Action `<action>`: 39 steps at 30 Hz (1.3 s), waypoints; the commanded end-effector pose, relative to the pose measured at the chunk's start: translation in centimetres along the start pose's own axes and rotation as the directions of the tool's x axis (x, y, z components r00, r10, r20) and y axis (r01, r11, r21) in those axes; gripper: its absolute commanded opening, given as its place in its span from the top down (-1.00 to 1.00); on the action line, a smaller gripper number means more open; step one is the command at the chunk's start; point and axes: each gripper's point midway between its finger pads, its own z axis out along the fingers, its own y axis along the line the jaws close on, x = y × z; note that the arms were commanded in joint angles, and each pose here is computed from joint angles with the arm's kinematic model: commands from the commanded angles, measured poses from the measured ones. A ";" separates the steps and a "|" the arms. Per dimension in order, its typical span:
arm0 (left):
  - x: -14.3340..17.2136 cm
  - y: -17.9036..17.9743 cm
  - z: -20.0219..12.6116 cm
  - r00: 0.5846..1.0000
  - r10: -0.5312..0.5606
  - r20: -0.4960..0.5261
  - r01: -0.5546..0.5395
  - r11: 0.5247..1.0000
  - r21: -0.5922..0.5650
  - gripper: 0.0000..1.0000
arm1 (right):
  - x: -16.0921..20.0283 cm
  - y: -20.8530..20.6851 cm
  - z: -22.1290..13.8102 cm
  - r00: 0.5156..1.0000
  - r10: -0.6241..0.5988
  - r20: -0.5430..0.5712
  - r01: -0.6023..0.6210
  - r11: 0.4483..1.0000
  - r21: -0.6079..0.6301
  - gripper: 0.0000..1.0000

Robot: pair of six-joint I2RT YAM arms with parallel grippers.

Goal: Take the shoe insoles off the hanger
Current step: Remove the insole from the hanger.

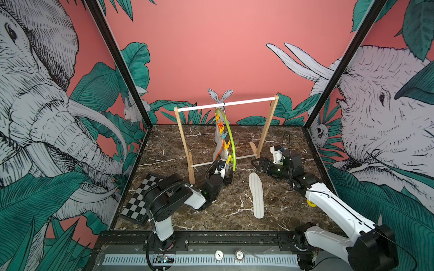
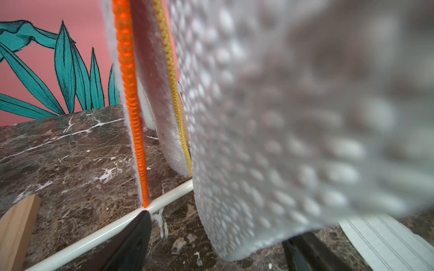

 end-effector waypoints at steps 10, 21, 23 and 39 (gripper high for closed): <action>-0.4 0.8 1.2 0.997 -0.058 0.052 0.063 0.992 -0.109 -0.65 | -0.3 1.4 -0.4 1.000 -0.012 0.017 0.013 0.998 -0.055 -0.86; 0.5 1.3 1.4 0.998 -0.057 0.040 0.062 0.988 -0.138 -0.11 | -1.0 3.0 -0.6 1.000 -0.012 0.020 0.014 0.996 -0.092 -0.74; 0.3 1.5 1.1 0.998 -0.054 0.042 0.060 0.988 -0.145 0.02 | -1.2 3.5 -0.8 1.000 -0.008 0.027 0.011 0.994 -0.110 -0.70; -0.2 3.7 -1.3 0.997 -0.058 0.048 0.066 0.979 -0.192 0.74 | -2.6 6.3 -0.4 0.997 0.068 0.025 -0.061 0.974 -0.218 -0.48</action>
